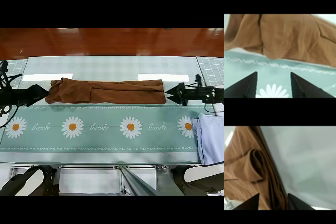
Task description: Fold the shirts.
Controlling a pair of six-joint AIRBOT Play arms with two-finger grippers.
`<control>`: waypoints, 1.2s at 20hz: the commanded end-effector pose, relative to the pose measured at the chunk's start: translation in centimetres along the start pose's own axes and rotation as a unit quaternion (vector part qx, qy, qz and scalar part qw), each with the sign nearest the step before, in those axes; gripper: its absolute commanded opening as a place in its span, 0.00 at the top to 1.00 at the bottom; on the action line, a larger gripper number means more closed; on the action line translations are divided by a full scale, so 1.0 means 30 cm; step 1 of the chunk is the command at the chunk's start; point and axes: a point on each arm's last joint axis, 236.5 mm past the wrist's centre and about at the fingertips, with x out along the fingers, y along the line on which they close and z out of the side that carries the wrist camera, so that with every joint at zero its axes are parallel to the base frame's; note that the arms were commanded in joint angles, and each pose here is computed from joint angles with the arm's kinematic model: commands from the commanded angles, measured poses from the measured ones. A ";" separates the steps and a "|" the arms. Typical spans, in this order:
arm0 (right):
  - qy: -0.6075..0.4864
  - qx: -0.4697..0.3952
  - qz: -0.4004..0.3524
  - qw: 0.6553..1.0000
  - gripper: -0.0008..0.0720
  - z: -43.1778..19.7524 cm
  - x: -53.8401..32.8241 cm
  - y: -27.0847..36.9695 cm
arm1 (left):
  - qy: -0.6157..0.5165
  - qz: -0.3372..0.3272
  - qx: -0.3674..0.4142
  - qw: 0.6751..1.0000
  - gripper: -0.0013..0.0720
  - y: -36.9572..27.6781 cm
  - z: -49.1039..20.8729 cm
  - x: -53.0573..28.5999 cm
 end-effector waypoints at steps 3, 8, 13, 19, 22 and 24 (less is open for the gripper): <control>0.026 -0.009 0.017 0.999 0.43 0.027 0.159 0.103 | 0.005 -0.005 0.001 1.000 0.29 -0.012 -0.027 0.010; 0.018 -0.022 0.023 0.999 0.58 0.067 0.230 0.190 | 0.002 -0.012 -0.003 1.000 0.29 -0.023 -0.023 0.010; 0.020 -0.051 0.031 0.998 0.95 0.056 0.222 0.265 | 0.001 -0.012 -0.003 1.000 0.29 -0.023 -0.022 0.010; 0.008 -0.152 -0.069 0.986 0.95 0.010 -0.059 0.296 | 0.004 -0.025 -0.004 1.000 0.29 -0.054 -0.027 0.014; -0.025 -0.168 -0.110 0.979 0.95 -0.047 -0.282 0.291 | 0.015 -0.036 0.014 0.999 0.29 -0.105 -0.051 0.030; -0.059 -0.172 -0.110 0.977 0.95 -0.105 -0.406 0.308 | 0.031 -0.049 0.037 0.998 0.30 -0.165 -0.088 0.049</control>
